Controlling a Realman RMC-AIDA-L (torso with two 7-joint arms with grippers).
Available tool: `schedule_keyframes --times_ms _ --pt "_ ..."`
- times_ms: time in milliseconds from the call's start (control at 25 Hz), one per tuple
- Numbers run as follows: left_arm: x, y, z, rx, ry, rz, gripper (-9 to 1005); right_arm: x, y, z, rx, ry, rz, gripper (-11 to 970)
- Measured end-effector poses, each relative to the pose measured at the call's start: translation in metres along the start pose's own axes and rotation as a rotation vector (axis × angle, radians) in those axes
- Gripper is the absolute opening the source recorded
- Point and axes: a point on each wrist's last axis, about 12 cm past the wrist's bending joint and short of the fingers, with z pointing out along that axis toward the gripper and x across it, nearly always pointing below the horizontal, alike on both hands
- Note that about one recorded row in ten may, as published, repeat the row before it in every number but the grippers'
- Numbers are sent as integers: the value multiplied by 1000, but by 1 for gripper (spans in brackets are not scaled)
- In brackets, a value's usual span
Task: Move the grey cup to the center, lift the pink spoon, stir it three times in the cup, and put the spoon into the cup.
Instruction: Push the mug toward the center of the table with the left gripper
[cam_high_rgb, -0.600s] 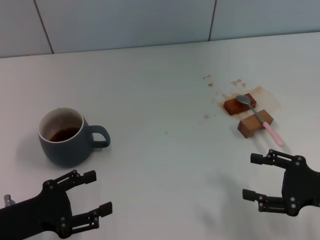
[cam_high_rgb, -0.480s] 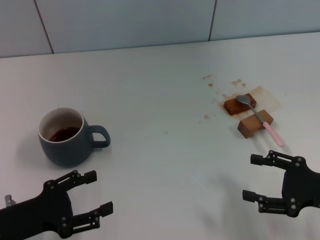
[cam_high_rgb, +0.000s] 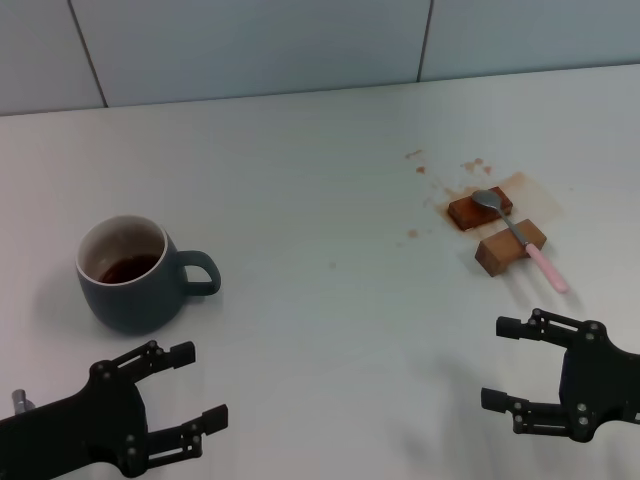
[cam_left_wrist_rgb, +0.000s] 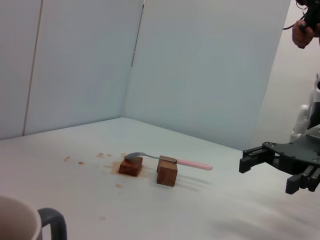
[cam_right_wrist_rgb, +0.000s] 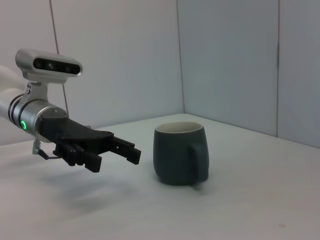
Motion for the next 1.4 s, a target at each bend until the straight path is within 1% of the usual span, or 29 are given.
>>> schedule_keyframes --times_ms 400,560,800,1120,1160,1200,1240,1320,1360,1400 --pt "4 -3 -1 -7 0 -6 842 -1 -1 2 0 -7 0 813" --pt "7 -5 0 -17 -10 -24 835 -1 0 3 0 -10 2 813" --pt "10 -7 0 -22 -12 -30 626 -1 0 3 7 -17 5 813" --pt "8 -8 1 -16 -27 -28 350 -2 0 3 12 -27 10 813" --pt "3 -7 0 -17 -70 -16 312 -2 0 2 14 -28 11 813" --pt "3 -7 0 -17 -70 -16 273 -2 0 2 14 -28 11 813" --pt "-5 -6 -2 -34 -145 10 235 -2 0 3 16 -30 10 813" --pt "-16 -1 -8 -92 -244 59 158 -3 -1 3 16 -31 10 813" --pt "-21 3 -12 -141 -293 90 131 -3 -1 3 20 -34 9 812" --pt "-21 3 -12 -141 -293 90 105 -3 -1 3 20 -34 9 812"
